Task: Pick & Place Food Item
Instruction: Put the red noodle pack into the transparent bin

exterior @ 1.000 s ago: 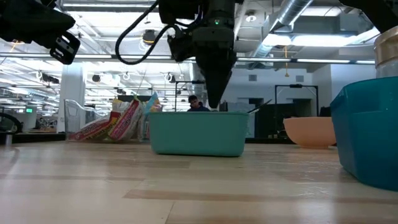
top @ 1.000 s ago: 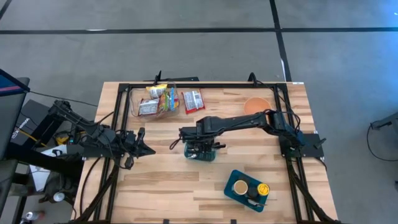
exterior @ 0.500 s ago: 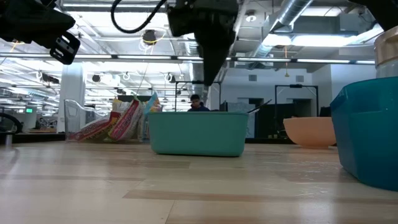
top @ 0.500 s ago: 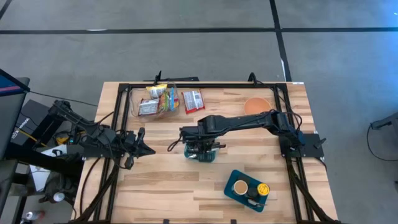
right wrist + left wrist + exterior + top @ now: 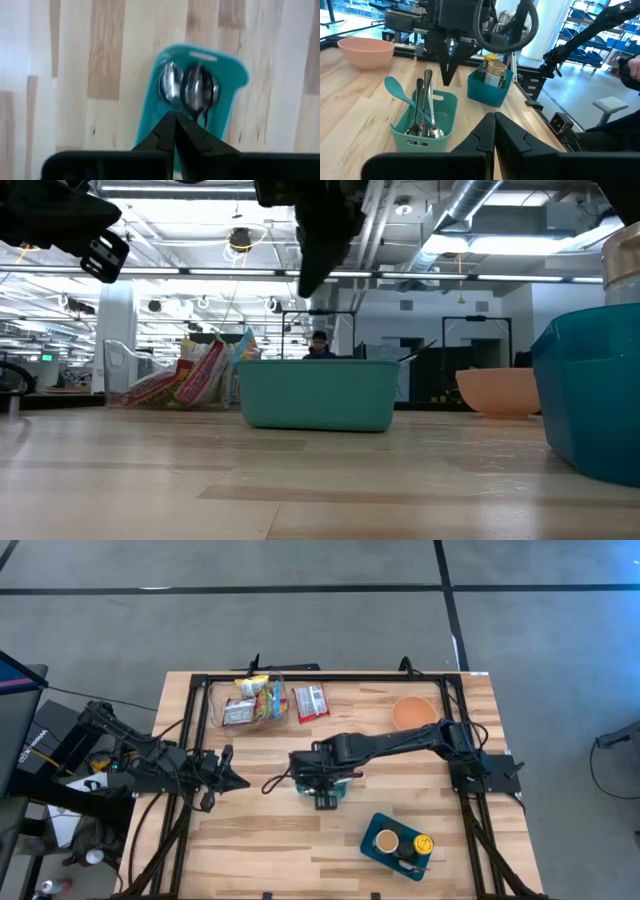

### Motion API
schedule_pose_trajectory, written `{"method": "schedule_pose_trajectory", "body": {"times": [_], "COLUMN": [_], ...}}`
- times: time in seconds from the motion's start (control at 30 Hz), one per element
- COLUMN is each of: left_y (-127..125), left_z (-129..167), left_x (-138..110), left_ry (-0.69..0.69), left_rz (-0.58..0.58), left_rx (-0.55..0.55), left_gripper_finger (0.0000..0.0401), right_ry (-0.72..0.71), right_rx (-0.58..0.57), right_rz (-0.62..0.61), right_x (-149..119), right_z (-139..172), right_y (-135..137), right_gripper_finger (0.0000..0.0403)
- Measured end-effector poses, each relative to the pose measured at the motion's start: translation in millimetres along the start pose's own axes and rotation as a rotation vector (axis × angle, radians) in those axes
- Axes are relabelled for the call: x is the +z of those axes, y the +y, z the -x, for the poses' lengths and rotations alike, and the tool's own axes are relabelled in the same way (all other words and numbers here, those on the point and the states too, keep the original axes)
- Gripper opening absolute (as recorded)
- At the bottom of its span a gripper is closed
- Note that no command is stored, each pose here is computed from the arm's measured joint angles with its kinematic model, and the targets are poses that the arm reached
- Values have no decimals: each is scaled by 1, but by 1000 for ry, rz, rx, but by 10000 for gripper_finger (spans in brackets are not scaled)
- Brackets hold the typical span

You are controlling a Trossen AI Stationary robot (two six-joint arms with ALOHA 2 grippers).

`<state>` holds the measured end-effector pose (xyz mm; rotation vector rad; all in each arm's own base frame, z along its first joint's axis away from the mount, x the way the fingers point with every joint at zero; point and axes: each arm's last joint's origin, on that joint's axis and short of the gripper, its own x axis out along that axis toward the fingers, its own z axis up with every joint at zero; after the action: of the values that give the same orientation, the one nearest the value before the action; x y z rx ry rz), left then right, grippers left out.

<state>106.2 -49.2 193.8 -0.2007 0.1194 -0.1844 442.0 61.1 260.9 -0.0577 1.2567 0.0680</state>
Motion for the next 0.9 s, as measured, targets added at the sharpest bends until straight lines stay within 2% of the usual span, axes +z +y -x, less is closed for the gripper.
{"method": "schedule_pose_trajectory", "body": {"times": [0.37,0.53,0.7,0.9], "left_y": [0,0,0,0], "left_z": [0,0,0,0], "left_x": [0,0,0,0], "left_ry": [0,0,0,0], "left_rz": [0,0,0,0], "left_rx": [0,0,0,0], "left_gripper_finger": [0,0,0,0], "right_ry": [-105,-176,-165,-81], "right_rx": [5,14,19,15], "right_rz": [37,83,101,86], "right_x": [10,16,14,1], "right_z": [1,2,-2,-22], "right_y": [3,14,19,18], "right_gripper_finger": [1,1,1,0]}}
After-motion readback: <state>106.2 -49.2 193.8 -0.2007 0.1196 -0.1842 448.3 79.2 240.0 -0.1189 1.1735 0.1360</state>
